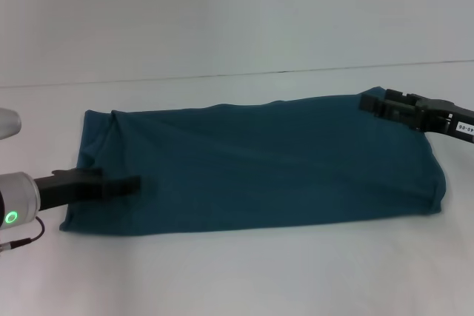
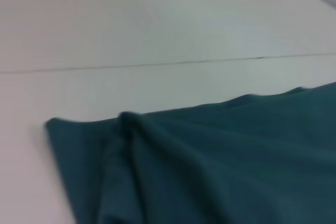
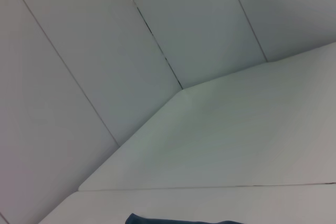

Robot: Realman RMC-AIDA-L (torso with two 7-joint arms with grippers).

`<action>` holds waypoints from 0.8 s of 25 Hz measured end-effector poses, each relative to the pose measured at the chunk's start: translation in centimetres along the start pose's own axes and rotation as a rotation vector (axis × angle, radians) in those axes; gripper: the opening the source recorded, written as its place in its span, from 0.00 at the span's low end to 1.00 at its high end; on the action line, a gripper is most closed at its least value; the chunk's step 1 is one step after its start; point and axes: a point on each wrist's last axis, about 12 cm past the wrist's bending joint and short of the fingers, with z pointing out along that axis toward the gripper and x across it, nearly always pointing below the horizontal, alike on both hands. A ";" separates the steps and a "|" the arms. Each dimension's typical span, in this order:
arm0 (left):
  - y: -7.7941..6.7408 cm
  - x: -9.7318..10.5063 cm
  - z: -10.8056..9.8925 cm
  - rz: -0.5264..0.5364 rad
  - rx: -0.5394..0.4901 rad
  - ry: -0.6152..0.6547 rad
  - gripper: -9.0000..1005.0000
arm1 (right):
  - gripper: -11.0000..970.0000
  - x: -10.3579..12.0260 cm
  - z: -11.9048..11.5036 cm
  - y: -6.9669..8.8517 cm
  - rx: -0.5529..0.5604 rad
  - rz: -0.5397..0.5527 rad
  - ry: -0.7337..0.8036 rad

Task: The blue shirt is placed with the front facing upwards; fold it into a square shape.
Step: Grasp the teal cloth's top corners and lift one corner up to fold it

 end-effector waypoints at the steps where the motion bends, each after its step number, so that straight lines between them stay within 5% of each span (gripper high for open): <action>1: 0.1 0.0 0.0 0.000 -0.008 0.001 0.90 | 0.96 0.0 0.0 0.0 0.000 0.000 -0.001; 13: 0.7 0.1 -0.7 -0.008 -0.034 -0.009 0.90 | 0.96 0.1 0.1 0.1 -0.006 0.007 -0.003; 20: 0.7 -0.5 -3.0 -0.018 0.028 -0.016 0.90 | 0.96 0.3 0.0 0.1 -0.001 0.009 -0.005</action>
